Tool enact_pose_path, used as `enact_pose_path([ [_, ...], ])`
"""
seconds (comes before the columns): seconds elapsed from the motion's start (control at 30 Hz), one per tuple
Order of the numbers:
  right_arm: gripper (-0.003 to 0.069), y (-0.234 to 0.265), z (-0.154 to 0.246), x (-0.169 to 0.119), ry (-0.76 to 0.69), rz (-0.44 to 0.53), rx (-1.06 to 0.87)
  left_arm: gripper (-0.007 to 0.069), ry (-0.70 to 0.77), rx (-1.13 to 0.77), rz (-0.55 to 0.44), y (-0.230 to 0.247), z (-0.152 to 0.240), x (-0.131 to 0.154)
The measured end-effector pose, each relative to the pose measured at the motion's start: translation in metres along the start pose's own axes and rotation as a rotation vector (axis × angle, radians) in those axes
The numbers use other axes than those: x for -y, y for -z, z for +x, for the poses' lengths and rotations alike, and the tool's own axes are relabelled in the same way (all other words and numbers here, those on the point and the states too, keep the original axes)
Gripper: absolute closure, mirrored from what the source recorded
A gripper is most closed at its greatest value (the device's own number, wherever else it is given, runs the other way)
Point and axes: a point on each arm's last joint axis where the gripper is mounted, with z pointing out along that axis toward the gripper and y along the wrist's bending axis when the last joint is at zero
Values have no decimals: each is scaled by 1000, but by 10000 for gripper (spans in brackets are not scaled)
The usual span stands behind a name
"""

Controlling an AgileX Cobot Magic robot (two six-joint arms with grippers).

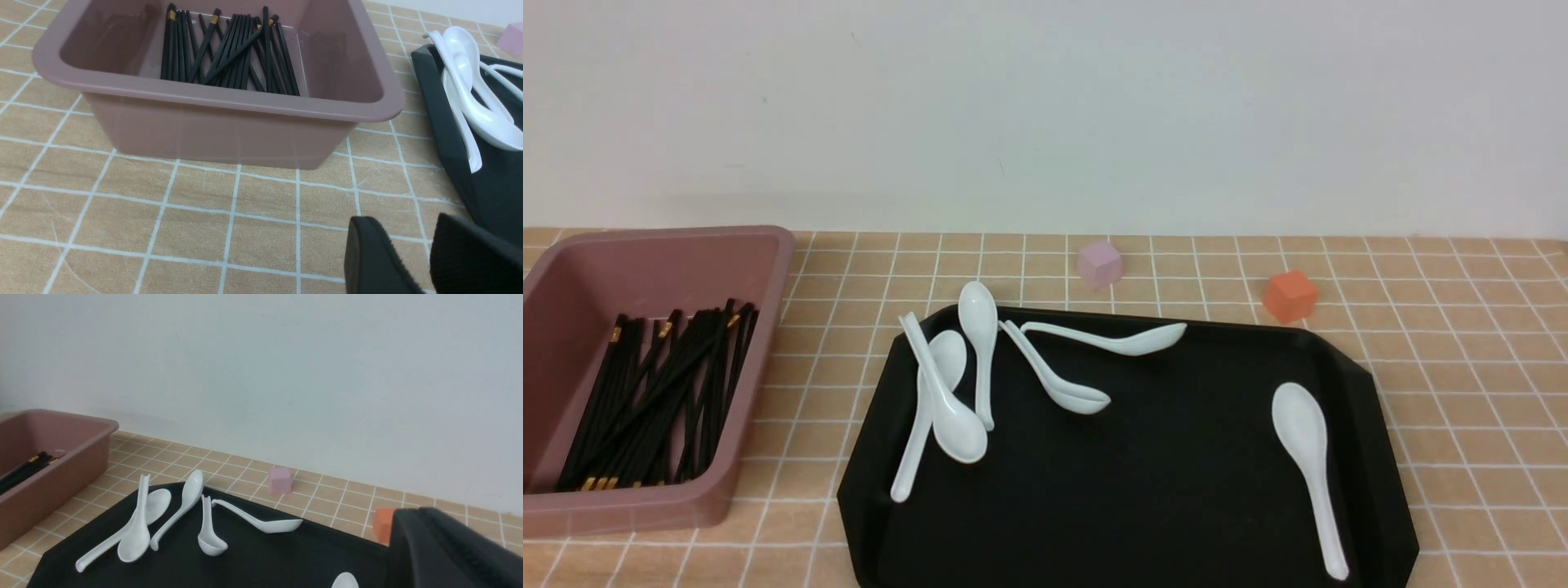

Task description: On brown tablecloth take chopsticks from black tray and put them in box.

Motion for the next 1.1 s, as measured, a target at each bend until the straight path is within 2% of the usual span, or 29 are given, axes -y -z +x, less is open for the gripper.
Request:
enact_pose_path([
  [0.63,645,-2,12,1,-8,1,-34,386,0,0,0,0,0,0],
  [0.77,639,-1,21,2,28,11,-52,386,0,0,0,0,0,0],
  [0.83,637,1,29,4,40,27,-59,386,0,0,0,0,0,0],
  [0.97,636,10,53,12,-1,129,-66,386,0,0,0,0,0,0],
  [1.0,635,12,60,14,-10,112,-72,386,0,0,0,0,0,0],
  [1.03,634,14,69,16,-11,191,-75,386,0,0,0,0,0,0],
  [1.07,634,15,70,17,-10,197,-77,386,0,0,0,0,0,0],
  [1.1,632,18,81,20,-4,248,-71,386,0,0,0,0,0,0],
])
